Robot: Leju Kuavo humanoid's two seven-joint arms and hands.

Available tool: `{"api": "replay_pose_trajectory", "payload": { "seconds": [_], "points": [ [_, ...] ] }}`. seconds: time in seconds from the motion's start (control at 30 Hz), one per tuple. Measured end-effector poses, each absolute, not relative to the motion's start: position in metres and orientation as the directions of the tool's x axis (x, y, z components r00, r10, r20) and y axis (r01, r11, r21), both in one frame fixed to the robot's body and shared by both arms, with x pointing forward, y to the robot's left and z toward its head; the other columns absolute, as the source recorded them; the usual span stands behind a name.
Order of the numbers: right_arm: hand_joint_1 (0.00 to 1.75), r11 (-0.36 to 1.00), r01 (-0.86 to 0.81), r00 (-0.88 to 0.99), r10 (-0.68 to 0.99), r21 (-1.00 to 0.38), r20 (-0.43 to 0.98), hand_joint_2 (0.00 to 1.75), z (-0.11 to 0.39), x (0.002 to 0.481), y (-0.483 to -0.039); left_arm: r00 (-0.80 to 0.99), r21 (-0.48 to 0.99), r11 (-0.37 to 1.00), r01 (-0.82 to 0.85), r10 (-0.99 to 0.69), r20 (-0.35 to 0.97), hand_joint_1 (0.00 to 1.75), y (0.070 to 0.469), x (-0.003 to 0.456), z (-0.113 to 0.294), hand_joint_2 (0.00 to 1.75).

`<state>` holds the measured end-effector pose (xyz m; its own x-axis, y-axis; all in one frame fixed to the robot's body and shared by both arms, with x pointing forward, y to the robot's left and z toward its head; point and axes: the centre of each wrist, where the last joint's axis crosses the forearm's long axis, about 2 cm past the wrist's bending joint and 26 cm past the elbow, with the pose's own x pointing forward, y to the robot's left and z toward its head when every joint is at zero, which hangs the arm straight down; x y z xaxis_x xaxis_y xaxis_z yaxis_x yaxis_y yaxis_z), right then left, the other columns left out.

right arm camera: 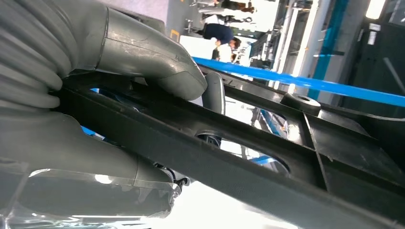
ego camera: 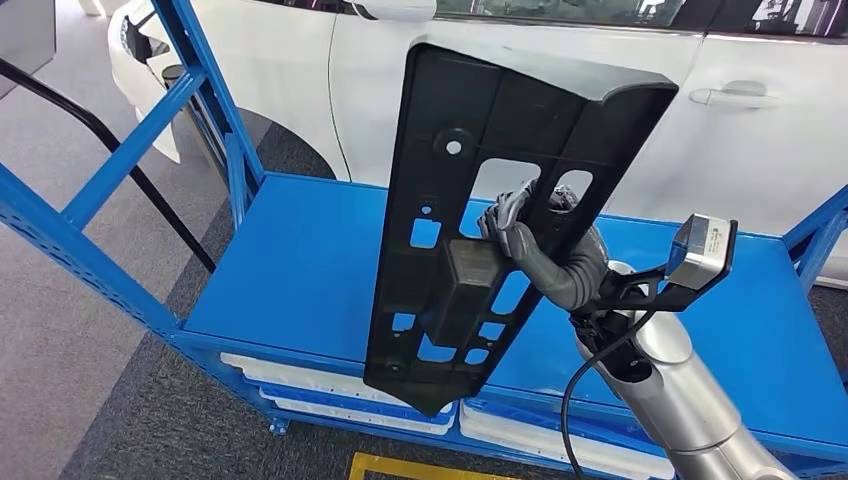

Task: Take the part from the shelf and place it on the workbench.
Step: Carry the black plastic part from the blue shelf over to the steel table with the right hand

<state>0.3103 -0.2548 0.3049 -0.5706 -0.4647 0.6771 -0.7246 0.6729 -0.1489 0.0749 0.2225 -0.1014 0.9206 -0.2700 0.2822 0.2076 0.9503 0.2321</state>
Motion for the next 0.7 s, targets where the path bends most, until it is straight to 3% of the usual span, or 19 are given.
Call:
{"api": "replay_pose_trajectory", "payload": {
  "seconds": [0.7],
  "points": [
    [1.75, 0.691, -0.711, -0.579, -0.468, -0.133, 0.667, 1.75, 0.311, 0.316, -0.233, 0.927, 0.23, 0.95, 0.213, -0.271, 0.26, 0.0, 0.222, 0.074, -0.102, 1.75]
  ]
}}
